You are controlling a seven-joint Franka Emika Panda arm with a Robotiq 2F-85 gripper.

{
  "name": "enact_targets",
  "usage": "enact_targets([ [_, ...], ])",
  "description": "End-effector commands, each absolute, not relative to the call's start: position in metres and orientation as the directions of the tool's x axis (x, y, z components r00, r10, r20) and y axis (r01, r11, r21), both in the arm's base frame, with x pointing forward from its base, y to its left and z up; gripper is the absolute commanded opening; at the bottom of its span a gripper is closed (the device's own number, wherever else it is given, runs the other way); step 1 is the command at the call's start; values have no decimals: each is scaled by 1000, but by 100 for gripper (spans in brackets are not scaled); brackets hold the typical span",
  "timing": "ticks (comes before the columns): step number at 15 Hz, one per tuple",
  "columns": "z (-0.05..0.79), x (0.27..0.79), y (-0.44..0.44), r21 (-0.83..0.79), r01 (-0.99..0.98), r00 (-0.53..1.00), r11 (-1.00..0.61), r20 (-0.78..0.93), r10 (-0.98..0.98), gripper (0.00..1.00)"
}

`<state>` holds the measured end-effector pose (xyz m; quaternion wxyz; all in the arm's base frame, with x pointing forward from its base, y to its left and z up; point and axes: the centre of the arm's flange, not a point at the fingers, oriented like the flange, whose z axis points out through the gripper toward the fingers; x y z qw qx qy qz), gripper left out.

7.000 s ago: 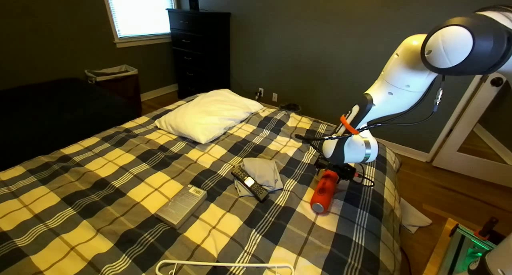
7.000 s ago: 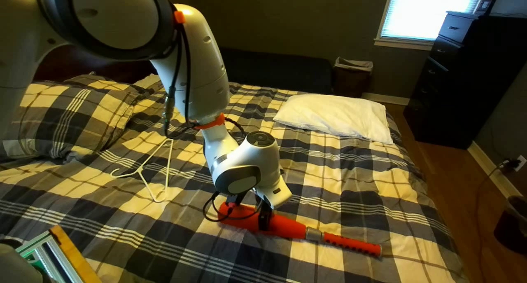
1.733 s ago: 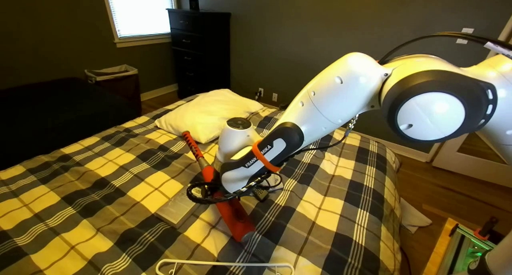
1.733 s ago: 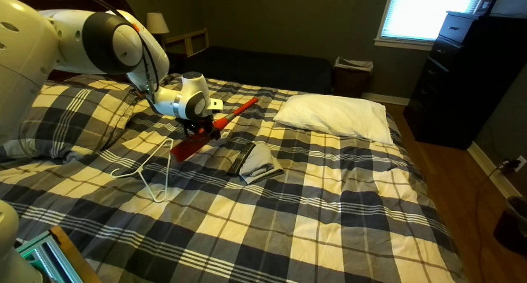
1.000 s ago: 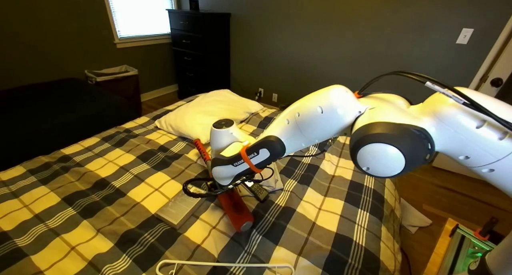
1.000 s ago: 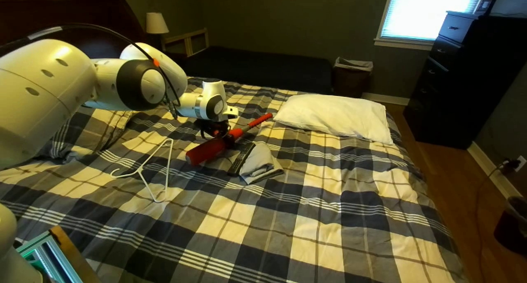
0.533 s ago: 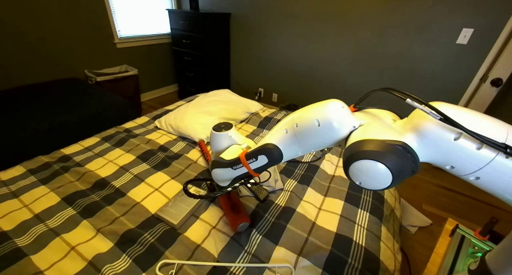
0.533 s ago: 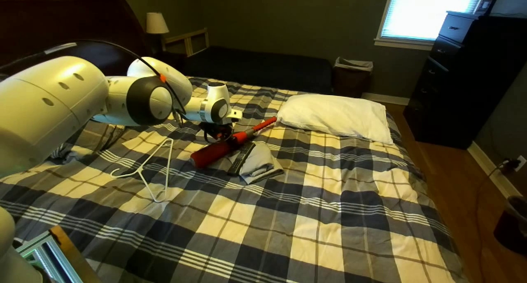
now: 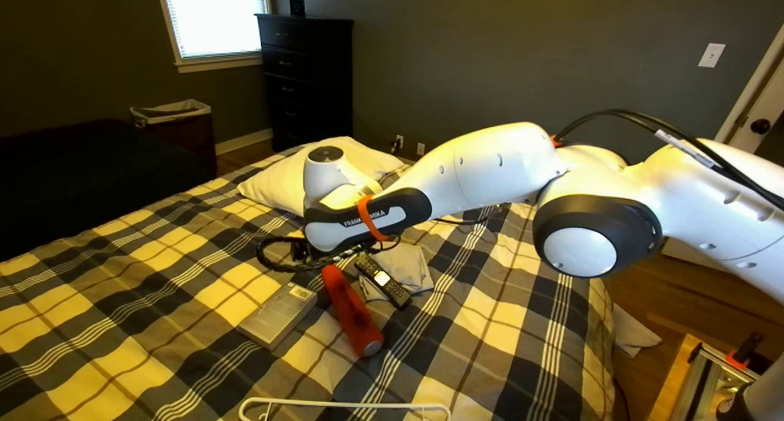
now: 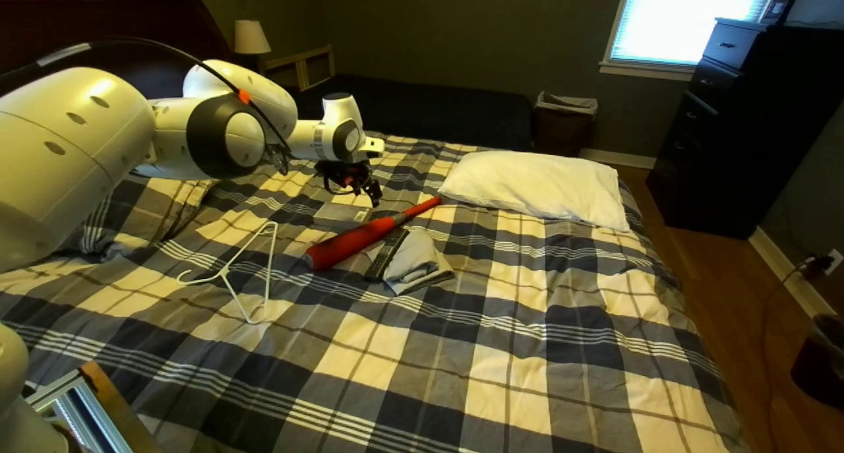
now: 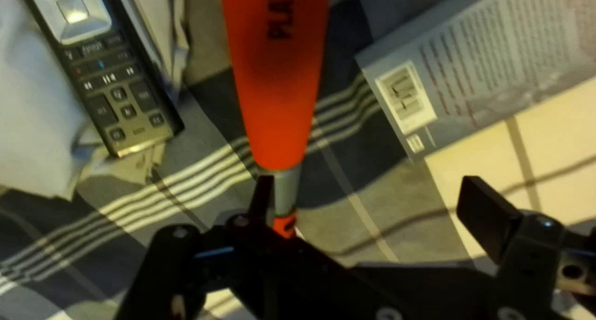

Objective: Shift the orange object to the left

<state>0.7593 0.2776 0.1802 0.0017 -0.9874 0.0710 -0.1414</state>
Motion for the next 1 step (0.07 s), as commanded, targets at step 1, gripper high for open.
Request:
enact_targets([
  [1, 197, 759, 283, -37, -127, 944, -991, 302, -132, 100],
])
